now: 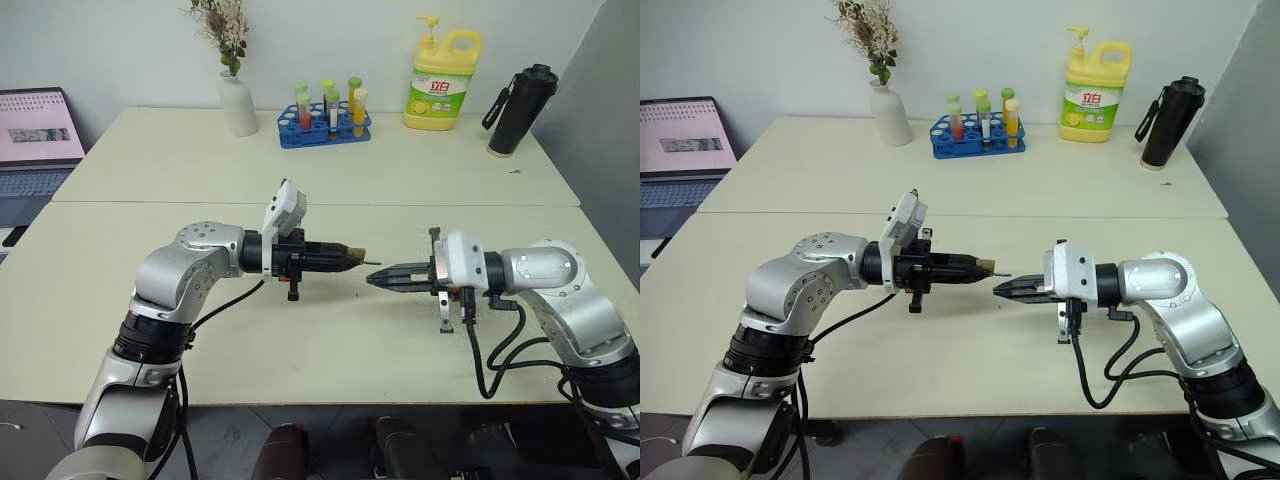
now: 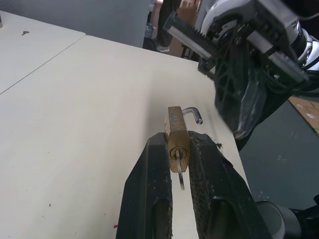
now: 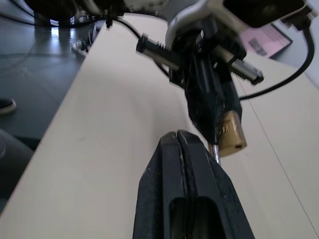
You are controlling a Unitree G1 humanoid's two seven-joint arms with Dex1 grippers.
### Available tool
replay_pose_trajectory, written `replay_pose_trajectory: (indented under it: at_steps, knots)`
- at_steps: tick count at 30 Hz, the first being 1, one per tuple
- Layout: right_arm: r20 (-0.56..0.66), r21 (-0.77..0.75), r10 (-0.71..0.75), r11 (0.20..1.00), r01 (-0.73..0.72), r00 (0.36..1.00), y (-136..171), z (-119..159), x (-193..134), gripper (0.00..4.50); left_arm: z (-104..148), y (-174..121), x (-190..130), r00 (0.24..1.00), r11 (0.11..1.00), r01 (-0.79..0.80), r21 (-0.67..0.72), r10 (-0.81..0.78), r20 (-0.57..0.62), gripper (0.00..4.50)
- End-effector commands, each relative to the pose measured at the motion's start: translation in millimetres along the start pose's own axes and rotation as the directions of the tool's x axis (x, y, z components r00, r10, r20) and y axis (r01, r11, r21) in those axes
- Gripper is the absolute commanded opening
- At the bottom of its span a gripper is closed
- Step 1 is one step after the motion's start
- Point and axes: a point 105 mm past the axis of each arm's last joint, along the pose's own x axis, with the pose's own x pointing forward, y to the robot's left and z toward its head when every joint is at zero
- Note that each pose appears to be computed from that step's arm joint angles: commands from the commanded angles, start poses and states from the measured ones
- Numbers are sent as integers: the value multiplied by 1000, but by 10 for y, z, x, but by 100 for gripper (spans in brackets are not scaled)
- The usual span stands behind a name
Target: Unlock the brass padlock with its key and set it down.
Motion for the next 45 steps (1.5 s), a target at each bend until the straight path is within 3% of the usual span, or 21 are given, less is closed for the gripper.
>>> replay_pose_trajectory:
  at_steps: [1, 6, 12, 28, 33, 38, 45]
  knots:
    - [48, 10, -77, 997, 77, 996, -150, 175, -78, 0, 87, -26, -5, 1000, 999, 5, 46, -6, 15, 16]
    - [-46, -40, -76, 996, 74, 996, -163, -39, -69, 0, 107, -45, 22, 1000, 999, 16, 51, -17, 20, 16]
    - [-67, -30, -43, 999, 41, 997, -103, -143, -19, 0, 113, -66, 18, 999, 998, 25, 50, -26, 20, 16]
    - [-93, -38, 15, 999, -18, 996, -25, -189, 27, 0, 111, -90, 29, 999, 999, 35, 28, -36, 32, 16]
    - [-123, -18, 2, 1000, -4, 992, 45, -121, -54, 0, -141, 59, 11, 997, 997, -60, -50, 58, -43, 16]
    - [-229, 4, -131, 991, 136, 965, 33, -350, -182, 0, -347, 118, 56, 992, 983, -112, -143, 103, -72, 16]
    - [-295, 62, -139, 984, 164, 945, 163, -458, -289, 238, -516, 22, 161, 993, 977, -84, -197, 65, -98, 16]
